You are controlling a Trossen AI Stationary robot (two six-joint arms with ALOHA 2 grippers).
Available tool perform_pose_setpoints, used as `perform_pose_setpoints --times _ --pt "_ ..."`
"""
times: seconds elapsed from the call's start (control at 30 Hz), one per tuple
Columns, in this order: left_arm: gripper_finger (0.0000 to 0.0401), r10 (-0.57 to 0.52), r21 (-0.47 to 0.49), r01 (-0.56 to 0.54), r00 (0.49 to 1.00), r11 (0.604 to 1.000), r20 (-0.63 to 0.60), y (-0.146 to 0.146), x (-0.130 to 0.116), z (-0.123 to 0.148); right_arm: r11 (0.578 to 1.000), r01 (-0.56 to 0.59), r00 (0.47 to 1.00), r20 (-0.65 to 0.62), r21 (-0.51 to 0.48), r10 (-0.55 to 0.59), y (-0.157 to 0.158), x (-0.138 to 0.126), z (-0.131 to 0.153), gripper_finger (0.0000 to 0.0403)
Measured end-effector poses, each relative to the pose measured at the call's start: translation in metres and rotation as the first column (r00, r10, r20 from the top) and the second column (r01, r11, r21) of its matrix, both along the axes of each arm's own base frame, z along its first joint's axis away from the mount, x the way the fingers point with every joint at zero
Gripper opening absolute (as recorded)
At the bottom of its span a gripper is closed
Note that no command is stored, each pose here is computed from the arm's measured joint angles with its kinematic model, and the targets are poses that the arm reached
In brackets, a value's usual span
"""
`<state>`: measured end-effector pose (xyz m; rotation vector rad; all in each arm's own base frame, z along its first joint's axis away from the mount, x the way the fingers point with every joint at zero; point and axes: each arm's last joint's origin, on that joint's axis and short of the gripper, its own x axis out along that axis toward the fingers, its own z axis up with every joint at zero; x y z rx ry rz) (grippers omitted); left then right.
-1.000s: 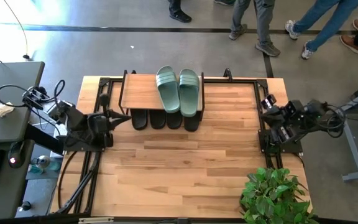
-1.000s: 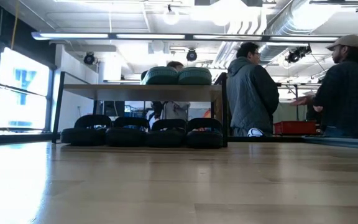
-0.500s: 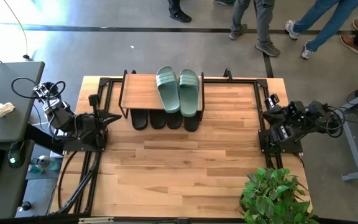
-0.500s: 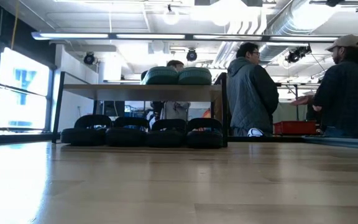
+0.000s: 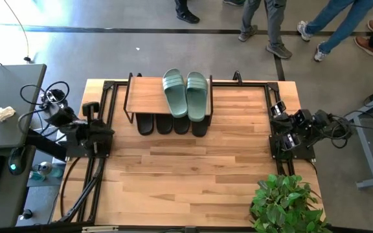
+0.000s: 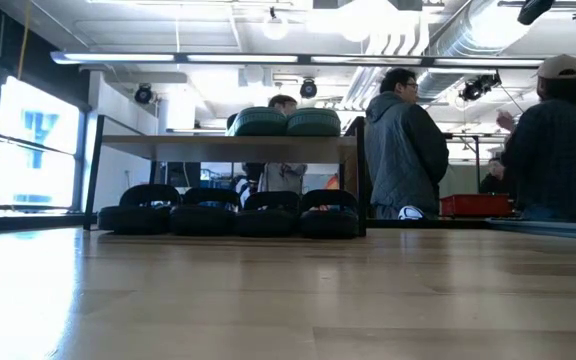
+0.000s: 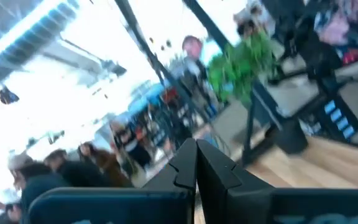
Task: Pick and place slides into the shelf
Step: Return to Home Position
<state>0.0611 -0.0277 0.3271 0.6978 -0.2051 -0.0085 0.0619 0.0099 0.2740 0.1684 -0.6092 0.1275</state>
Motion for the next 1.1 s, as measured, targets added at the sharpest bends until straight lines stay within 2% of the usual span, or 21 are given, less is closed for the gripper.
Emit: perform_pose_setpoints --times 0.2,0.4,0.57,0.7,0.77,0.87,1.0,1.1 --pt "0.0000 -0.005 0.005 0.005 0.998 1.000 0.056 0.006 -0.008 -0.004 1.000 0.014 1.000 0.014 -0.017 -0.014 -0.001 -0.003 0.006 0.0000" --pt "0.0000 -0.009 0.035 0.003 0.985 0.999 0.175 0.008 -0.012 0.002 1.000 0.000 1.000 -0.012 -0.014 0.000 -0.001 0.002 0.004 0.0000" --pt "0.0000 -0.036 0.045 0.031 0.990 0.999 0.140 0.000 -0.003 -0.005 0.999 -0.034 0.995 -0.093 0.018 0.036 0.000 0.020 0.001 0.0000" --pt "0.0000 -0.038 0.037 0.034 0.991 0.999 0.126 -0.013 0.014 -0.009 0.997 -0.075 0.993 -0.090 0.003 0.074 -0.001 0.037 0.004 0.0000" --pt "0.0000 0.013 0.070 -0.021 0.994 0.997 0.110 -0.020 0.027 -0.011 0.996 -0.083 0.989 -0.118 0.011 0.084 -0.003 0.048 0.006 0.0000" --pt "0.0000 0.188 0.083 -0.196 0.978 0.977 0.090 -0.022 0.048 -0.007 0.999 -0.028 0.986 -0.166 0.032 0.033 -0.012 0.064 0.013 0.0000" --pt "0.0000 0.367 0.088 -0.372 0.928 0.924 0.068 -0.008 0.074 -0.001 1.000 -0.016 0.979 -0.202 0.008 0.018 -0.026 0.084 0.031 0.0000" --pt "0.0000 0.492 0.038 -0.496 0.867 0.868 0.073 0.010 0.084 0.005 1.000 0.030 0.978 -0.207 -0.001 -0.029 -0.036 0.092 0.048 0.0000"
